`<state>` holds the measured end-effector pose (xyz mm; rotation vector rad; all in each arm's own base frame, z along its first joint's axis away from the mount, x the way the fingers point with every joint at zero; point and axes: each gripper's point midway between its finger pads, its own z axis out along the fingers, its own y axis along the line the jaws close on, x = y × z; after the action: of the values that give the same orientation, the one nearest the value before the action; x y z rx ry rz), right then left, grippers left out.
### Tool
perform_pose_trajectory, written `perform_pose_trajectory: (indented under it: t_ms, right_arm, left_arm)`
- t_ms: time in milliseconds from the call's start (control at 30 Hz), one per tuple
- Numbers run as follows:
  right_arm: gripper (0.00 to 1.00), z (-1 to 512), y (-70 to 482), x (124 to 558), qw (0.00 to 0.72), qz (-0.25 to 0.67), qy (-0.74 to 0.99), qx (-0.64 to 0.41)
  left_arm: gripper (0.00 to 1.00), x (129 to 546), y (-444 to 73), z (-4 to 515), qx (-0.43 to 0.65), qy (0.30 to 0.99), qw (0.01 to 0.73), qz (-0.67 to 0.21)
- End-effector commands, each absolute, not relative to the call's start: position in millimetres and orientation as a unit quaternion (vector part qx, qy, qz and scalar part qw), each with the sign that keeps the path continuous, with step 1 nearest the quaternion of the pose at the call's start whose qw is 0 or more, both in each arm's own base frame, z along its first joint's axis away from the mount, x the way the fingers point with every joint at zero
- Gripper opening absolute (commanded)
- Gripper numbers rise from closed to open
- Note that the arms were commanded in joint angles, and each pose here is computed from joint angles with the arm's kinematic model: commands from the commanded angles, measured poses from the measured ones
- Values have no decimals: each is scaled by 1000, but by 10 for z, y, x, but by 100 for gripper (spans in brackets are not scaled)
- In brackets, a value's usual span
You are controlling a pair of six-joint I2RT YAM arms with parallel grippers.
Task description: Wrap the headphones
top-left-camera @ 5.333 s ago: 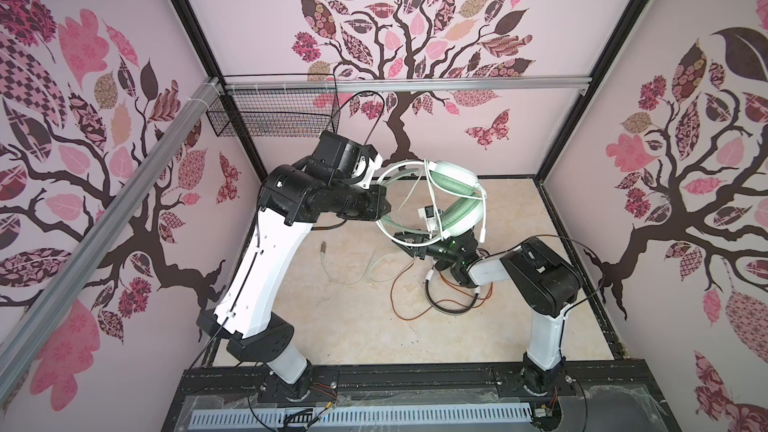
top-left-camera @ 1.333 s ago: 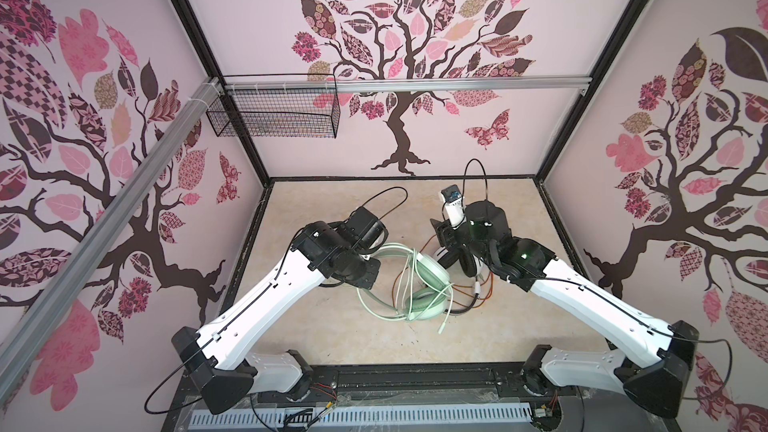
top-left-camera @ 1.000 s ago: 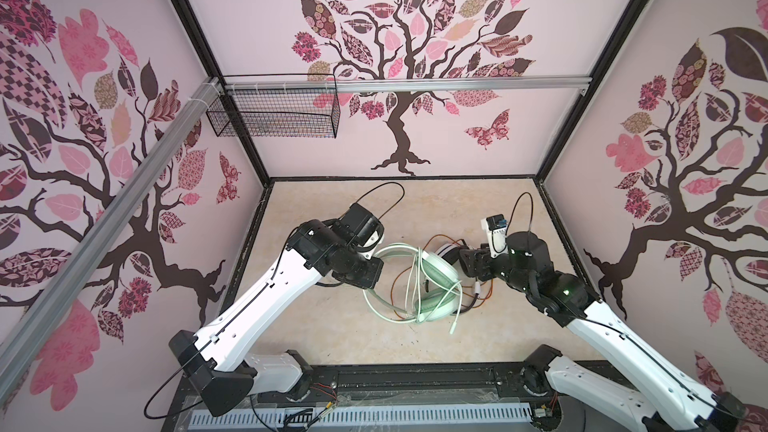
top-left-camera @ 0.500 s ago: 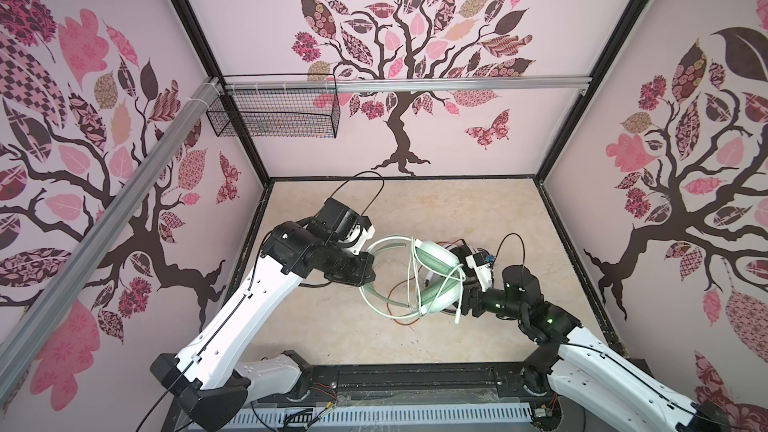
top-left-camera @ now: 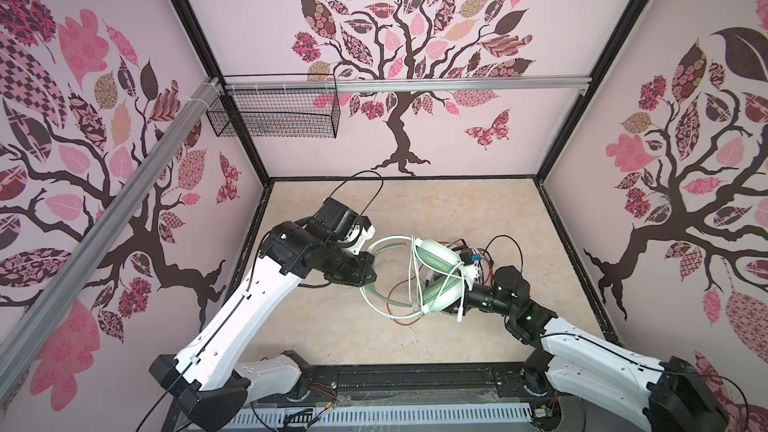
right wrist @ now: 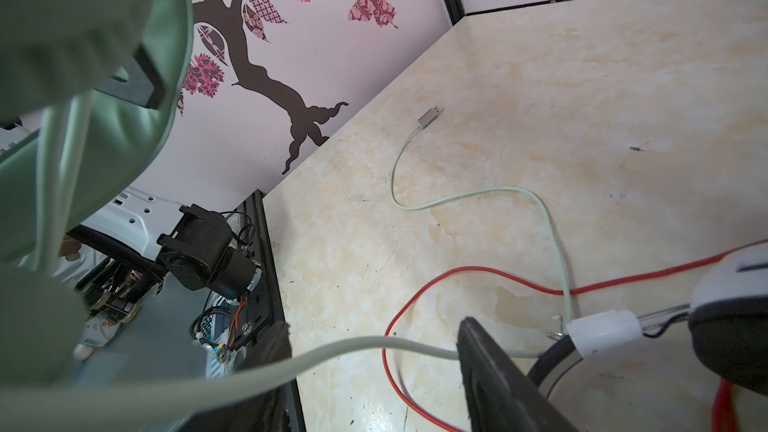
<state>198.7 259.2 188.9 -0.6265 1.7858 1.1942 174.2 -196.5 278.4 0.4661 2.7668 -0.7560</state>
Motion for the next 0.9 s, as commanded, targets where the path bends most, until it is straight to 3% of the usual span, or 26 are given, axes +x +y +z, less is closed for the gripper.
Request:
perform_pose_trajectory:
  t_ms: [0, 133, 233, 567, 867]
  right_arm:
    - [51, 2146, 2623, 2073, 494, 480, 677, -260]
    - [13, 2262, 2546, 2122, 525, 459, 671, -253]
    - [1, 2358, 2377, 2185, 559, 418, 677, -234]
    - [0, 3042, 2138, 2679, 613, 249, 717, -220]
    - [0, 3634, 2513, 2987, 611, 232, 701, -284]
  left_arm:
    - [0, 1734, -2074, 3153, 173, 920, 161, -312]
    - [0, 1715, -2060, 3159, 175, 920, 161, -311]
    - [0, 1695, -2052, 3155, 177, 919, 161, -312]
    - [0, 1579, -2125, 2911, 195, 917, 120, -327]
    - [0, 1474, -2153, 2773, 205, 917, 104, -324]
